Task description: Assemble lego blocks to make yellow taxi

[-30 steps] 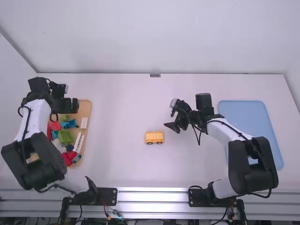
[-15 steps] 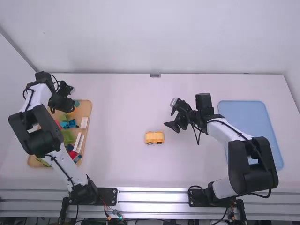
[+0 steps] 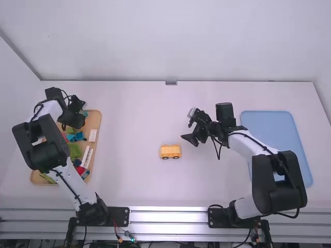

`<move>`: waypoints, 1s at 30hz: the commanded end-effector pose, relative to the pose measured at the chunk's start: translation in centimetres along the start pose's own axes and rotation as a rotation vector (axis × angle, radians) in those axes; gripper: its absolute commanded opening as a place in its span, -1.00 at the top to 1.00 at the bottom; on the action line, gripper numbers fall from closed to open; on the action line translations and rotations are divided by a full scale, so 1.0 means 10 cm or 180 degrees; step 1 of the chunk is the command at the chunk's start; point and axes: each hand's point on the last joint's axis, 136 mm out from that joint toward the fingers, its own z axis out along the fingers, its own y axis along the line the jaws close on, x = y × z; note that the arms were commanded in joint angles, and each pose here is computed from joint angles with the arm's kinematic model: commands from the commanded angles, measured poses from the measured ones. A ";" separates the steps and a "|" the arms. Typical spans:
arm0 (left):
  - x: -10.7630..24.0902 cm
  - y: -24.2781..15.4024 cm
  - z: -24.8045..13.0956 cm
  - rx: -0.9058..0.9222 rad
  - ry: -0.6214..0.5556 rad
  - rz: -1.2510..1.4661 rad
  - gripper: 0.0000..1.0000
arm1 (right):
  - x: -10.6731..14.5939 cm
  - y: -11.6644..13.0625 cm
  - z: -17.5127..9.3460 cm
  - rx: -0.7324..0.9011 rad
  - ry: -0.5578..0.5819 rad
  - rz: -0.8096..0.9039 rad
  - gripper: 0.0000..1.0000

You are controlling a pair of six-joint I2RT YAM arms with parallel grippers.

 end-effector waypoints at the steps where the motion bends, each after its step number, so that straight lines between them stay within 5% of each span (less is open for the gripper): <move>1: 0.02 -0.06 0.07 0.0081 -0.0037 0.0020 -0.03 | 0.02 0.01 0.02 -0.0034 0.0010 0.0049 -0.97; 30: 0.17 -0.07 0.30 0.0044 0.0101 -0.0162 0.10 | 0.04 0.02 0.02 -0.0043 0.0025 0.0064 -0.97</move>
